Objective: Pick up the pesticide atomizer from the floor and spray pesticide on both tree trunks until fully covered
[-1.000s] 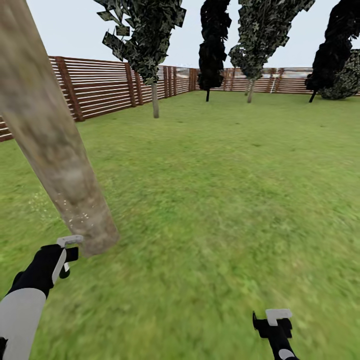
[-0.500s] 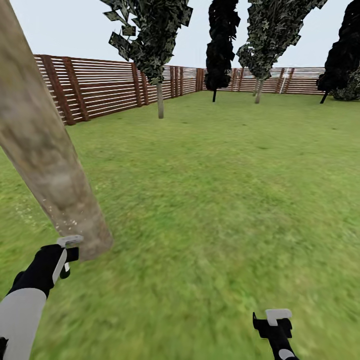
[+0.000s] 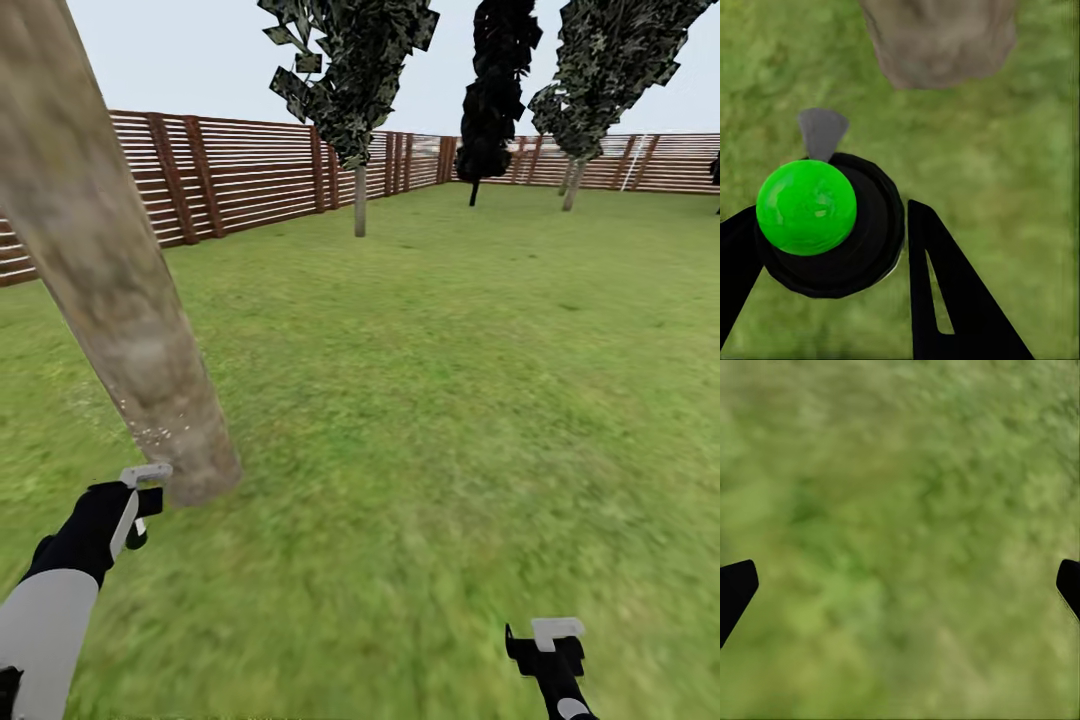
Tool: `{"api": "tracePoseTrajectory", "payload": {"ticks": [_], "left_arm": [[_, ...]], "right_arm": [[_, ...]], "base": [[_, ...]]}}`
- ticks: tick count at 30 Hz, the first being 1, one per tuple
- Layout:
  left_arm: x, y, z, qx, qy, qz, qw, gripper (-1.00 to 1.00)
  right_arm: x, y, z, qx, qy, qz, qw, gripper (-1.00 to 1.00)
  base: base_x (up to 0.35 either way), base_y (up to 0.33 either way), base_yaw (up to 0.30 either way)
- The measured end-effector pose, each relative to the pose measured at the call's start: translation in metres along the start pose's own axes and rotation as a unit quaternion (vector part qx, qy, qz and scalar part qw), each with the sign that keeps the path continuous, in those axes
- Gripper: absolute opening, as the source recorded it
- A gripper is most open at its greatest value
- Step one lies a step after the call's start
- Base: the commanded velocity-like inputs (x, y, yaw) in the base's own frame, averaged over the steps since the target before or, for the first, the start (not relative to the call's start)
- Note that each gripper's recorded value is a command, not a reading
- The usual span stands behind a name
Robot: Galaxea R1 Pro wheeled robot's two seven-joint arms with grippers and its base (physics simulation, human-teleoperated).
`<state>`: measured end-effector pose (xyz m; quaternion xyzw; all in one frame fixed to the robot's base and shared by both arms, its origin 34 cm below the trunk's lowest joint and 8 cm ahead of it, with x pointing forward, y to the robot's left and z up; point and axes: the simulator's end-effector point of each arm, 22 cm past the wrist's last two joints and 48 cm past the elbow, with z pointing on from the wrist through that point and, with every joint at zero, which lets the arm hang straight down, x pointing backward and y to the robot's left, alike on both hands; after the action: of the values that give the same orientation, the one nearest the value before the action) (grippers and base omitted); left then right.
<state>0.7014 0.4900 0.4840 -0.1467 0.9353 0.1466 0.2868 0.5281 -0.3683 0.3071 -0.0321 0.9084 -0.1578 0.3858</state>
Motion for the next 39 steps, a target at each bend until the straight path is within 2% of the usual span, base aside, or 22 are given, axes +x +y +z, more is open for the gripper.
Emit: {"api": "tracePoseTrajectory", "payload": {"ticks": [2, 5, 6, 11, 15, 17, 21, 23, 34, 39], "left_arm": [[-0.035, -0.012, -0.011, 0.009, -0.023, -0.004, 0.9997, -1.00], [-0.059, -0.010, -0.020, 0.008, -0.030, -0.008, 0.9995, -1.00], [-0.077, -0.003, -0.029, 0.003, -0.042, -0.011, 0.9991, -1.00], [-0.098, 0.012, -0.051, -0.006, -0.039, -0.016, 0.9991, -1.00], [-0.098, 0.013, -0.051, -0.005, -0.039, -0.017, 0.9991, -1.00], [-0.105, 0.007, -0.056, 0.000, -0.049, -0.019, 0.9986, -1.00], [-0.120, -0.010, -0.067, 0.002, -0.070, 0.013, 0.9974, -1.00], [-0.118, -0.011, -0.067, 0.001, -0.071, 0.017, 0.9974, -1.00], [-0.114, -0.010, -0.065, 0.000, -0.068, 0.020, 0.9975, -1.00], [-0.113, 0.000, -0.063, -0.007, -0.066, 0.017, 0.9977, -1.00]], "right_arm": [[0.000, 0.000, 0.000, 0.000, 0.000, 0.000, 1.0000, 1.00], [0.000, -0.001, 0.000, 0.001, 0.000, 0.000, 1.0000, 1.00], [0.000, -0.001, 0.000, 0.001, 0.000, 0.000, 1.0000, 1.00], [0.000, -0.001, 0.000, 0.001, 0.000, 0.000, 1.0000, 1.00], [0.000, -0.001, 0.000, 0.001, 0.000, 0.000, 1.0000, 1.00], [0.000, -0.001, 0.000, 0.001, 0.000, 0.000, 1.0000, 1.00], [0.000, -0.002, 0.000, 0.002, 0.000, 0.000, 1.0000, 1.00], [0.000, -0.002, 0.000, 0.002, 0.000, 0.000, 1.0000, 1.00], [0.000, -0.001, 0.000, 0.001, 0.000, -0.001, 1.0000, 1.00], [0.000, -0.001, 0.000, 0.001, 0.000, 0.000, 1.0000, 1.00]], "base": [[0.165, -0.251, 0.155], [0.206, -0.223, 0.027], [0.191, -0.129, 0.002], [0.035, -0.022, 0.043], [0.000, 0.000, 0.260], [0.000, 0.000, 0.277], [0.135, -0.075, 0.145], [0.233, -0.157, 0.008], [0.243, -0.163, 0.000], [0.237, -0.178, 0.216]]}}
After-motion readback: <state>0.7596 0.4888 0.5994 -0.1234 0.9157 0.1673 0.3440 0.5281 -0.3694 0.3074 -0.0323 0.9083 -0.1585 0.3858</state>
